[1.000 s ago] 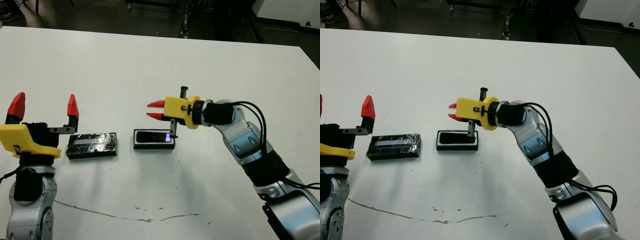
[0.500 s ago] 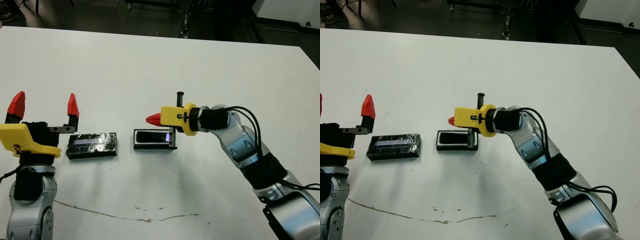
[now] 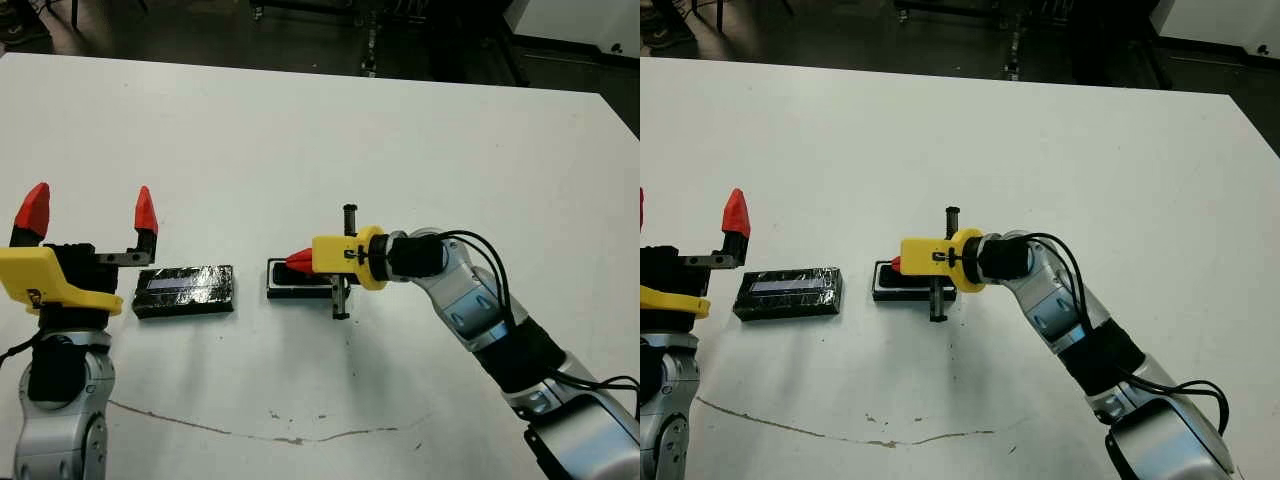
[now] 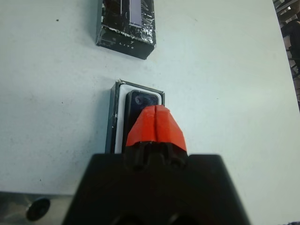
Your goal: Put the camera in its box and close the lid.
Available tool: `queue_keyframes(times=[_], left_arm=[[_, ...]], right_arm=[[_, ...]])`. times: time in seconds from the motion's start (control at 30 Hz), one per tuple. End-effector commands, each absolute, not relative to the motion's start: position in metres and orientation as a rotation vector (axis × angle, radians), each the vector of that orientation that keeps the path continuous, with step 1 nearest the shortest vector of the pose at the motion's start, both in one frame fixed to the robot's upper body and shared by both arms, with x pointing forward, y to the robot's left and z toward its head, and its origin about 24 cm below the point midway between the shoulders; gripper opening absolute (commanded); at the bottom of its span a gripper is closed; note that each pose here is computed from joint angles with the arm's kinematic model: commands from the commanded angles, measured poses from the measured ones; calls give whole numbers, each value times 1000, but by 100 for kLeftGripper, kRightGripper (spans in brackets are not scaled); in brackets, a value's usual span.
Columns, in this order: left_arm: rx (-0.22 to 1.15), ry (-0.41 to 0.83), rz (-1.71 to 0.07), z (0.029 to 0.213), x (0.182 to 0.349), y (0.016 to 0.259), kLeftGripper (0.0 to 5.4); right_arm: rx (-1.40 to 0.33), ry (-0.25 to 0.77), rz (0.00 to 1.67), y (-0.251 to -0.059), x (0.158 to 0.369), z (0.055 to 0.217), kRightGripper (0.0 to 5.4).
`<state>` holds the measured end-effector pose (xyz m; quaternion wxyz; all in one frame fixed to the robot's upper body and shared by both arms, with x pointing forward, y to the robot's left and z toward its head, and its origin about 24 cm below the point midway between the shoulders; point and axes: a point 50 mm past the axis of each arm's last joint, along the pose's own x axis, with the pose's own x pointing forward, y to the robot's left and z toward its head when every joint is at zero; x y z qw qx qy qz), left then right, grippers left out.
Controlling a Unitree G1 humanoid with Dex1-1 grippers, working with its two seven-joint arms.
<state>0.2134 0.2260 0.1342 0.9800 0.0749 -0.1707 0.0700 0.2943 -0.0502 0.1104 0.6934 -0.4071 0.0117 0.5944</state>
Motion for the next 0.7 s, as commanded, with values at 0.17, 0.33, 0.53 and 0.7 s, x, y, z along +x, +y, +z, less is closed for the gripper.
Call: queue_keyframes(times=[0.17, 0.33, 0.53, 0.7], left_arm=[[142, -325, 150, 130, 211, 226, 540], [138, -325, 144, 130, 211, 226, 540], [141, -324, 146, 130, 211, 226, 540], [138, -326, 146, 130, 211, 226, 540]], right_arm=[[-905, 76, 1338, -55, 291, 99, 1], [-923, 101, 1352, -56, 289, 93, 1], [-922, 113, 1350, -59, 288, 85, 1], [-925, 117, 1352, -61, 288, 81, 1]])
